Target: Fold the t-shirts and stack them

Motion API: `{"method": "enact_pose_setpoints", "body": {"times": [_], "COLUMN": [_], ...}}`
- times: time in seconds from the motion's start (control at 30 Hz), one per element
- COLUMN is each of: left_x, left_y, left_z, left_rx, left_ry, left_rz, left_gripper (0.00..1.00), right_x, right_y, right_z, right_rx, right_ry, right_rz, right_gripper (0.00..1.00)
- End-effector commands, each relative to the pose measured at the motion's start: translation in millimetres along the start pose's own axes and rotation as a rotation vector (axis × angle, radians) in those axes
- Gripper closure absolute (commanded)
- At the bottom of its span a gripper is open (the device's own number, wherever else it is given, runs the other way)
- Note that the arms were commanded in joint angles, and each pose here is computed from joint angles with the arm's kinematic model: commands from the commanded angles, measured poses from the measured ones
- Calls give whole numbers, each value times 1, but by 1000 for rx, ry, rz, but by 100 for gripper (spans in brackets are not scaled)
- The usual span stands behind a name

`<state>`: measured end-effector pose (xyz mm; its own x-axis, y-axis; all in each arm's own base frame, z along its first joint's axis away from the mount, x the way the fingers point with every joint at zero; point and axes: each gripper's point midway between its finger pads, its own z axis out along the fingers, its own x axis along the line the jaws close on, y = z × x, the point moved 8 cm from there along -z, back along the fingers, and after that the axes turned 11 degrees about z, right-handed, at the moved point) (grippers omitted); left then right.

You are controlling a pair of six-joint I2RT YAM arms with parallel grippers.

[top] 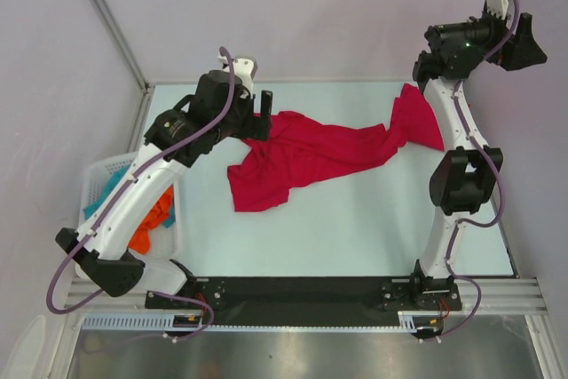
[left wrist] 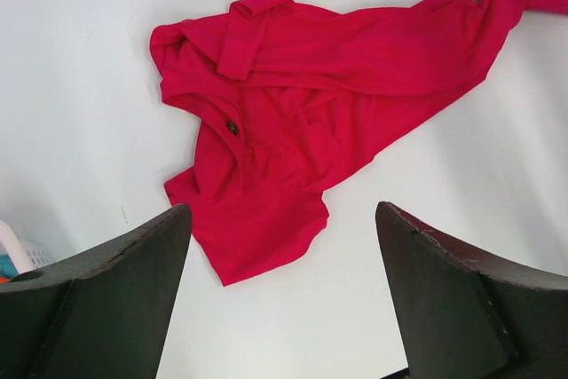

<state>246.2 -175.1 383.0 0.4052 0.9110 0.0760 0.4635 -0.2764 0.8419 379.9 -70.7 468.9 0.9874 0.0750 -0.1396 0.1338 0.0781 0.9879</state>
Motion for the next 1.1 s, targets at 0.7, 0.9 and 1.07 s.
{"method": "enact_pose_setpoints", "body": {"times": [0.7, 0.9, 1.07], "left_x": [5, 8, 12], "left_y": [15, 11, 9], "left_z": [-14, -16, -19], "left_rx": [-53, -58, -66], "left_ry": [6, 20, 27], "left_rz": [-15, -15, -17], "left_gripper": [10, 10, 10], "right_x": [21, 26, -7], "right_y": [-102, -52, 9], "right_z": [-83, -159, -183], "right_rx": [244, 222, 231], "right_ry": [121, 363, 505], "right_rz": [101, 56, 172], "right_gripper": [2, 3, 4]}}
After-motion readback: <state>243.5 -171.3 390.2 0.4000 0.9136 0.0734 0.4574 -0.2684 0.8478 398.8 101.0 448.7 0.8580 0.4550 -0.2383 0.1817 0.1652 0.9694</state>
